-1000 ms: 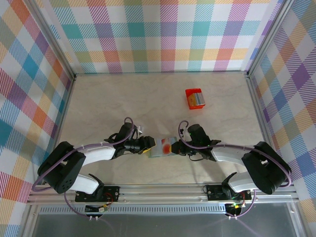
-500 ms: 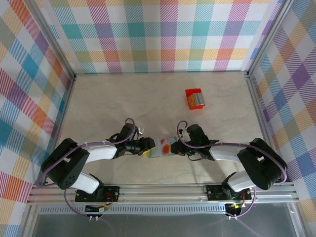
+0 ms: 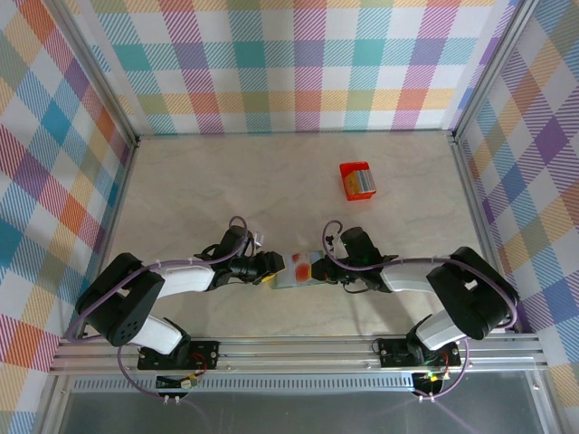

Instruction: Put the credit cards into the card holder

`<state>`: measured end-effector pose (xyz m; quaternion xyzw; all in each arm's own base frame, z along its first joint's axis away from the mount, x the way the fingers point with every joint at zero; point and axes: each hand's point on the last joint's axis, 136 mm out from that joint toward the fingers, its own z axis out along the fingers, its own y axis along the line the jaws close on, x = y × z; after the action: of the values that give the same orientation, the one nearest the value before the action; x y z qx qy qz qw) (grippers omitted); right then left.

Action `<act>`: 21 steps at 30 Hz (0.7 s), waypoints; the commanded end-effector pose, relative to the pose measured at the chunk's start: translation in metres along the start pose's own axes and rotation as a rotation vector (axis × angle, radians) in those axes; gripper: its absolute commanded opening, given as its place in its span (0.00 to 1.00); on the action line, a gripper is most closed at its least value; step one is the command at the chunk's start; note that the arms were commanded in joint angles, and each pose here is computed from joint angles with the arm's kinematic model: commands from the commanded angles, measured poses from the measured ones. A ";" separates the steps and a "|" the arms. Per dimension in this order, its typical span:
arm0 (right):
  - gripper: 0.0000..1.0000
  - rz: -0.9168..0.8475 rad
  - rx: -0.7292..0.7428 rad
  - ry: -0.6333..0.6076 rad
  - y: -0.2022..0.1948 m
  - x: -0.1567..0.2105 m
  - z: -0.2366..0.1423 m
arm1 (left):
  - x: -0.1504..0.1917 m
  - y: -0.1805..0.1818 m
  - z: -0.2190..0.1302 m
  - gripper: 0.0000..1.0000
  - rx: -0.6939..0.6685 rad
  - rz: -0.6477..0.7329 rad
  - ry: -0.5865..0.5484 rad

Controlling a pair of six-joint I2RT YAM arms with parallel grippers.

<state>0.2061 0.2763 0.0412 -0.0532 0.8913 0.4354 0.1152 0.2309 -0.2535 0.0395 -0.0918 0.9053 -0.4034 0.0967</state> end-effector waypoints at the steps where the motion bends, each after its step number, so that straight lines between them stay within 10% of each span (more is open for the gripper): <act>1: 0.00 -0.009 -0.015 0.001 0.000 0.000 0.003 | 0.005 0.005 0.003 0.49 -0.003 0.018 0.010; 21: 0.00 0.041 0.005 0.037 -0.002 0.011 0.004 | 0.004 0.005 0.001 0.49 -0.013 0.009 0.006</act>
<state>0.2045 0.2807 0.0408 -0.0471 0.8891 0.4423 0.1081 0.2308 -0.2533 0.0391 -0.0916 0.9048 -0.4042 0.0978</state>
